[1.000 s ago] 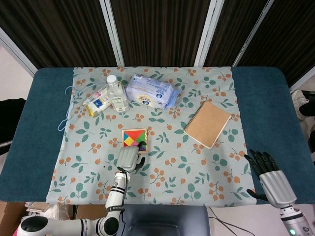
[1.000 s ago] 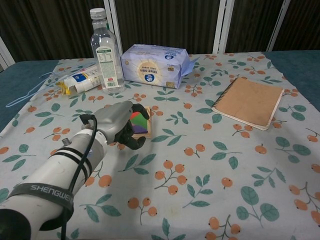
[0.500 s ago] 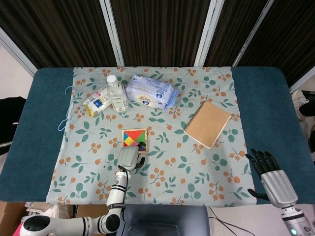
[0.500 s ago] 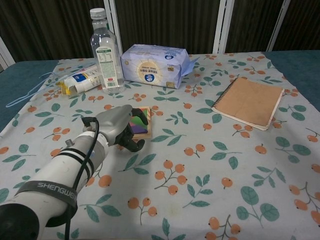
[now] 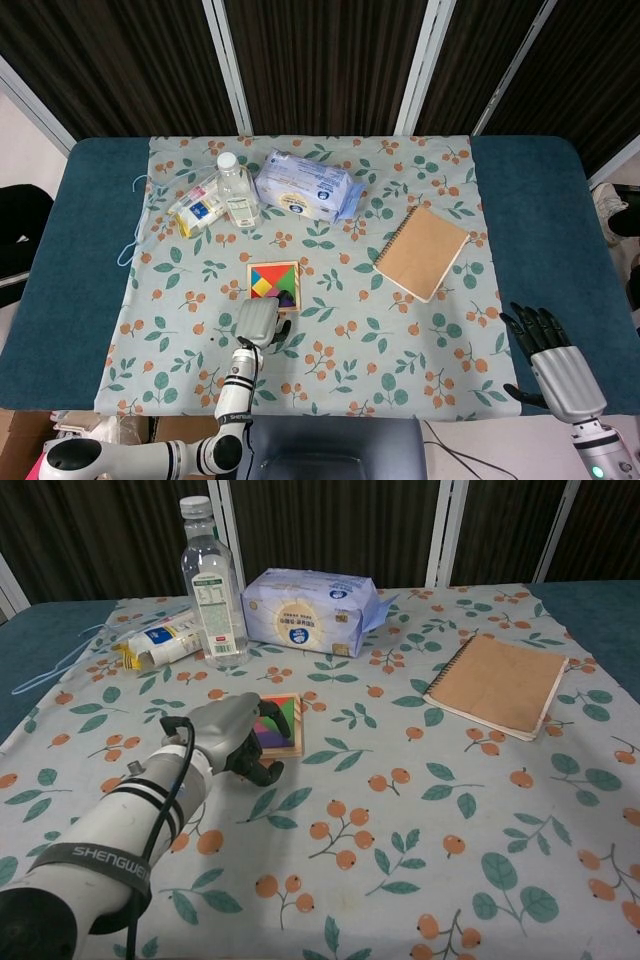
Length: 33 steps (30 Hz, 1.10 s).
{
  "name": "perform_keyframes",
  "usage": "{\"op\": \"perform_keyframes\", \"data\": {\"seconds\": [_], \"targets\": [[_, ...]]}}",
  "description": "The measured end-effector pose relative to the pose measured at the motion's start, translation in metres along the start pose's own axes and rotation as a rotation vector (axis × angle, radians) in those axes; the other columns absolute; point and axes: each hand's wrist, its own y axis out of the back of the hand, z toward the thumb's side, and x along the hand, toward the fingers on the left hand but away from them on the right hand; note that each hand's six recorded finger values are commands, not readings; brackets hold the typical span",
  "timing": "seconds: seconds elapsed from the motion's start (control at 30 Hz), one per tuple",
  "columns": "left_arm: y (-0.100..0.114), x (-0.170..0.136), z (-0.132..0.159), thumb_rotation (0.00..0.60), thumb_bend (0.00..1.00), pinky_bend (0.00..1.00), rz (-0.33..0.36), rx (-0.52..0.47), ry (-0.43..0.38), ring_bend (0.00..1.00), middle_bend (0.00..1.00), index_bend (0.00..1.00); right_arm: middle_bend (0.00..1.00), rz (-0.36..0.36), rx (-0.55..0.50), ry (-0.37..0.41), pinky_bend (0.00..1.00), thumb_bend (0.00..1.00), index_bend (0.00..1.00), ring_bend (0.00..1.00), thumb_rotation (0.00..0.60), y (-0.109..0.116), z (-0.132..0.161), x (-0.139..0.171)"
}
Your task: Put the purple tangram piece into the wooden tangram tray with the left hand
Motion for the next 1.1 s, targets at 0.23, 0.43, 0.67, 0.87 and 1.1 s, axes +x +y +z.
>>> {"op": "perform_keyframes", "data": {"seconds": [0.23, 0.43, 0.67, 0.87, 1.1], "targets": [[0.003, 0.0, 0.0, 0.6, 0.4, 1.0, 0.01, -0.01, -0.003, 1.0, 1.0, 0.36, 0.0, -0.001, -0.001, 0.0, 0.0, 0.16, 0.0, 0.0, 0.6, 0.0, 0.0, 0.0], [0.007, -0.002, 0.002, 0.6, 0.4, 1.0, 0.019, -0.027, -0.017, 1.0, 1.0, 0.29, 0.0, -0.001, 0.001, 0.0, 0.0, 0.16, 0.0, 0.0, 0.6, 0.0, 0.0, 0.0], [0.024, -0.019, 0.01, 0.6, 0.39, 1.0, 0.052, -0.041, -0.099, 1.0, 0.97, 0.27, 0.0, -0.007, 0.003, 0.003, 0.0, 0.16, 0.0, 0.0, 0.6, 0.001, 0.0, 0.001], [0.061, -0.056, -0.027, 0.6, 0.39, 0.21, 0.111, 0.011, -0.208, 0.2, 0.26, 0.14, 0.0, -0.011, 0.006, 0.003, 0.0, 0.16, 0.0, 0.0, 0.6, 0.002, 0.001, 0.003], [0.121, -0.139, -0.152, 0.6, 0.4, 0.05, 0.253, 0.114, -0.165, 0.0, 0.04, 0.07, 0.0, -0.003, 0.042, 0.005, 0.0, 0.16, 0.0, 0.0, 0.6, -0.006, 0.007, 0.0]]}}
